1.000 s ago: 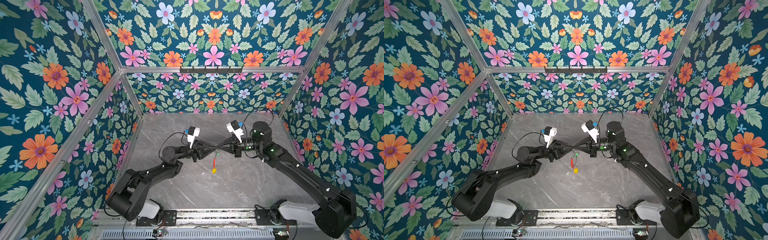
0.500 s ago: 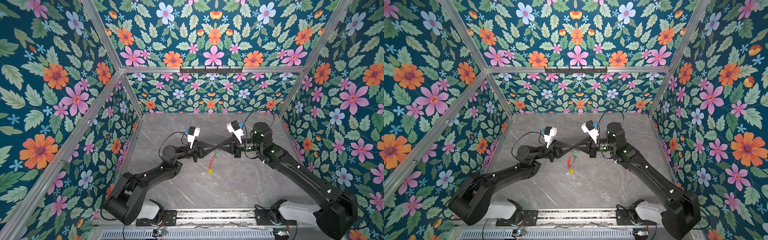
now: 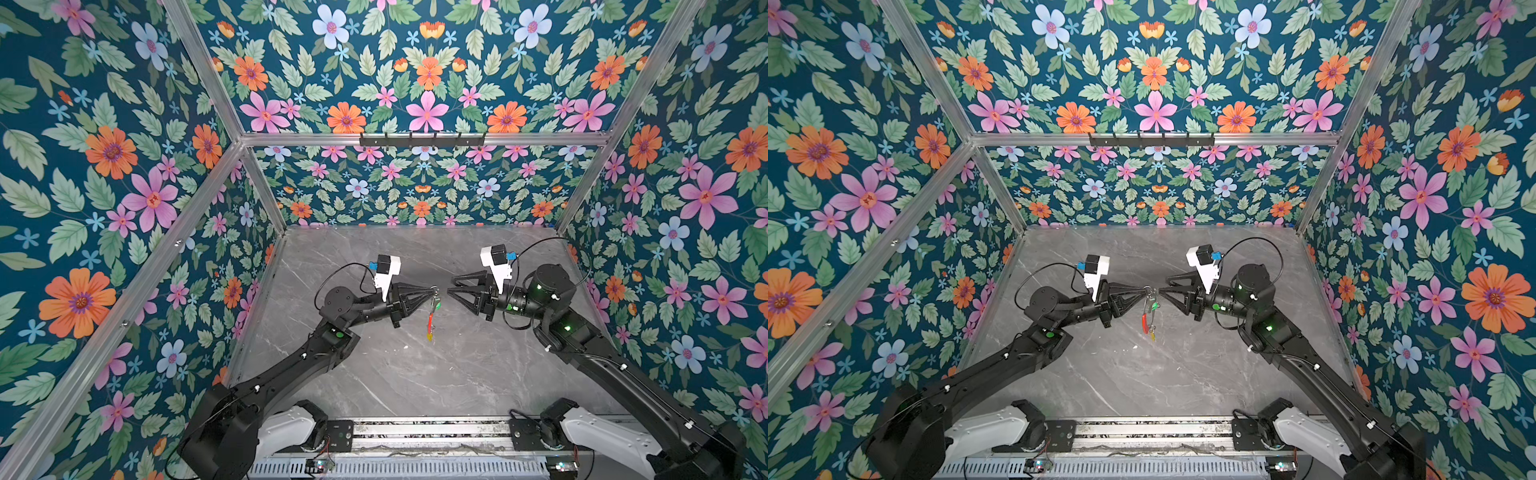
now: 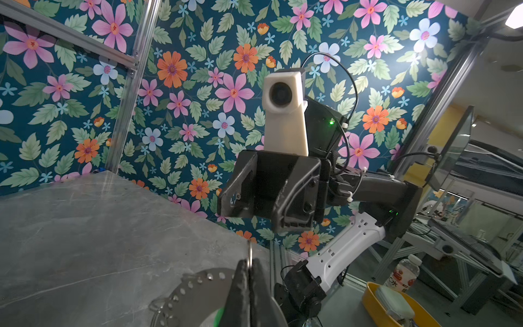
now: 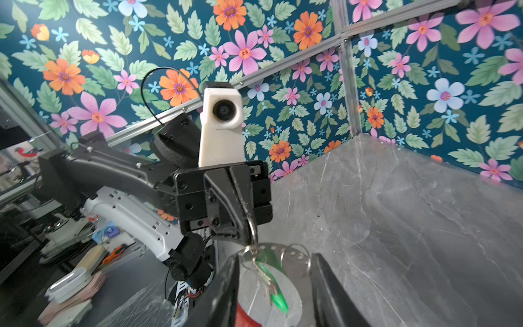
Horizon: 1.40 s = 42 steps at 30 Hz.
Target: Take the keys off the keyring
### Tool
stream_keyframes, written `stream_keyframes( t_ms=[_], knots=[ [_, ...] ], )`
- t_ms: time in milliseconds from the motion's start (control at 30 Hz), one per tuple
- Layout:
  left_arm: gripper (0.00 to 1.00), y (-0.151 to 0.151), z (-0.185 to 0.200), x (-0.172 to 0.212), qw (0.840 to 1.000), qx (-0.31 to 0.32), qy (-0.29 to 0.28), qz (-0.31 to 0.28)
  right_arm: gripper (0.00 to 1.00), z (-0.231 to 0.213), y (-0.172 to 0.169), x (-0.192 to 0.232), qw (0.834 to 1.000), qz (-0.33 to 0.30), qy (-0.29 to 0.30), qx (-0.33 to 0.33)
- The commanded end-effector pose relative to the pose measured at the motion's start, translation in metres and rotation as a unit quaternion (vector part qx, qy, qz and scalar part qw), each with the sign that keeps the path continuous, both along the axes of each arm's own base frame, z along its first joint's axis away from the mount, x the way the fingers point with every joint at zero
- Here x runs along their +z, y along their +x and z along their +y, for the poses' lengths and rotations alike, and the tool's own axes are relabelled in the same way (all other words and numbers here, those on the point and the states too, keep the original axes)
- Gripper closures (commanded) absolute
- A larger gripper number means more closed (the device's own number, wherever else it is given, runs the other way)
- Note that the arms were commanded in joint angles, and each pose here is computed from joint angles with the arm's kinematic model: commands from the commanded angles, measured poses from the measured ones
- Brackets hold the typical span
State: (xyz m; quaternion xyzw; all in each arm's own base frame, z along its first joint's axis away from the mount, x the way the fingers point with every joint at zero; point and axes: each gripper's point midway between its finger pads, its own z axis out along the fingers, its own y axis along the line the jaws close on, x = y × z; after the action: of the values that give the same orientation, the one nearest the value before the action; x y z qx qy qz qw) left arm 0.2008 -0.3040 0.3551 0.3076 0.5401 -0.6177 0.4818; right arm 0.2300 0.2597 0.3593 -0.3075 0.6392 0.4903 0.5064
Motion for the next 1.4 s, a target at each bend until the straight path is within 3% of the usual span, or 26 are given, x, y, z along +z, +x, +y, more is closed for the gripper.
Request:
stream_keyframes(
  t_ms=[0, 233, 400, 500, 733, 1067, 1200, 1367],
  knots=[
    [1.00, 0.005, -0.002, -0.005, 0.999, 0.040, 0.028, -0.018, 0.62, -0.011, 0.010, 0.008, 0.999, -0.017, 0.021, -0.046],
    [1.00, -0.001, -0.001, -0.007, 0.995, 0.076, 0.050, -0.049, 0.66, -0.007, 0.000, 0.001, 0.999, 0.002, 0.033, 0.014],
    [1.00, -0.009, 0.000, -0.006, 0.994, 0.069, 0.041, -0.067, 0.68, 0.009, -0.032, 0.007, 0.988, 0.008, 0.039, 0.150],
    [1.00, -0.013, 0.000, -0.005, 0.995, 0.065, 0.035, -0.074, 0.67, 0.013, -0.035, 0.004, 0.982, 0.019, 0.037, 0.183],
    [1.00, -0.014, 0.000, -0.006, 0.995, 0.062, 0.032, -0.077, 0.66, 0.019, -0.028, -0.009, 0.982, 0.044, 0.029, 0.181],
    [1.00, -0.017, 0.002, -0.008, 0.994, 0.066, 0.031, -0.083, 0.64, 0.010, -0.018, -0.032, 0.994, 0.052, 0.007, 0.091],
    [1.00, -0.022, 0.005, -0.006, 0.994, 0.061, 0.014, -0.093, 0.56, 0.019, -0.030, -0.043, 0.994, 0.042, -0.025, 0.098],
    [1.00, -0.028, 0.007, 0.002, 0.993, 0.053, 0.000, -0.105, 0.54, 0.025, -0.033, -0.054, 0.992, 0.050, -0.042, 0.103]
  ],
)
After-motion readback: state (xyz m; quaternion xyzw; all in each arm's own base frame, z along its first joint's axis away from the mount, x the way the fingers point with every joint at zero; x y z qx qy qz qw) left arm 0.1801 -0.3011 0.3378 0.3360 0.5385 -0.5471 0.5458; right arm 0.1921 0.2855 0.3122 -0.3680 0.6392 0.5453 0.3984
